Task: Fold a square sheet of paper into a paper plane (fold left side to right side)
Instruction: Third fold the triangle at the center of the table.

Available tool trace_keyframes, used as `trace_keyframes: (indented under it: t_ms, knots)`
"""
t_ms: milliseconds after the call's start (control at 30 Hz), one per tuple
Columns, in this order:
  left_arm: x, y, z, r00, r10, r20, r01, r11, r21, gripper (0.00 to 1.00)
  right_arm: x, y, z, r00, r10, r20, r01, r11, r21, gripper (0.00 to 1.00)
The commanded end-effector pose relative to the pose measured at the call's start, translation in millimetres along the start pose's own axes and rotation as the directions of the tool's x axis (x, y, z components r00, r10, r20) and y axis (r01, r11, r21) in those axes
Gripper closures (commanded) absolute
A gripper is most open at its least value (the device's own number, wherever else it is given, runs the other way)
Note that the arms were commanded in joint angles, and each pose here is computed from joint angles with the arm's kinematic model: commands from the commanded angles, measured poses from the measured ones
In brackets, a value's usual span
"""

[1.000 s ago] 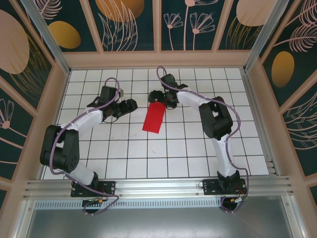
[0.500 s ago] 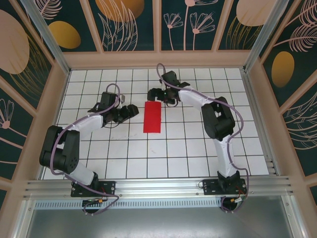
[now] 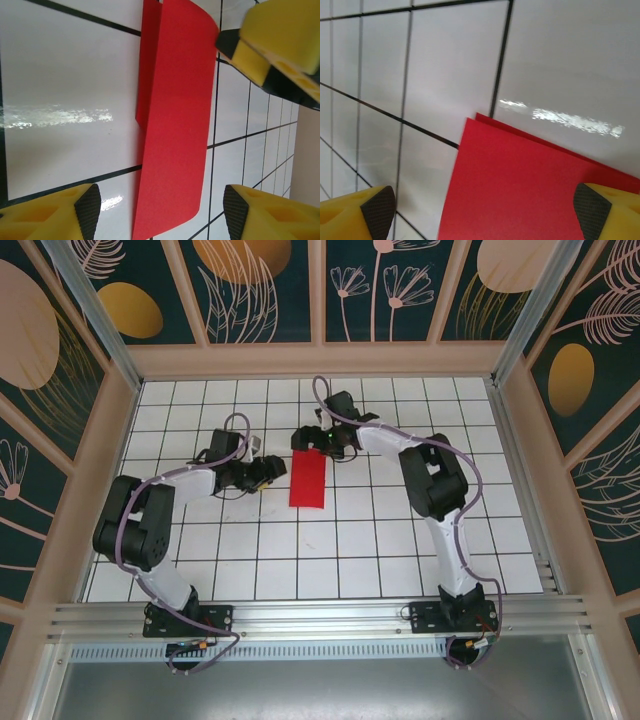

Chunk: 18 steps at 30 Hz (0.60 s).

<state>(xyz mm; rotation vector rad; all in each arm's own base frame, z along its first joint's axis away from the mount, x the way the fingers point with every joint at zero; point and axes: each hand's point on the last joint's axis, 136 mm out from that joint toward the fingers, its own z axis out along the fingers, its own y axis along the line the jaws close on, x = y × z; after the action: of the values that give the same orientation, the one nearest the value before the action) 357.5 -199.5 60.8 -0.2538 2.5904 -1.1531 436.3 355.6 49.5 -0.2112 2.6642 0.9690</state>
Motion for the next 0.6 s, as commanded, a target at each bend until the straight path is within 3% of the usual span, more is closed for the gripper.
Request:
trace_keyframes:
  t_ms: [0,267,567]
  knots:
    - [0.3,-2.4,7.1,1.000,-0.003,-0.026,0.004,0.999,0.041,0.33,-1.9,-16.9,3.4,1.000,0.017,-0.017,-0.017,1.000,0.008,0.07]
    - [2.6,-4.5,18.4,0.997,-0.004,-0.072,0.009,0.998,0.067,0.35,14.5,-42.2,9.0,0.998,0.025,-0.057,-0.020,0.997,0.074,0.12]
    - [5.5,-16.8,35.3,0.994,0.017,-0.108,-0.008,0.997,0.082,0.36,18.2,-38.5,9.8,0.998,0.024,-0.061,-0.022,0.999,0.046,0.13]
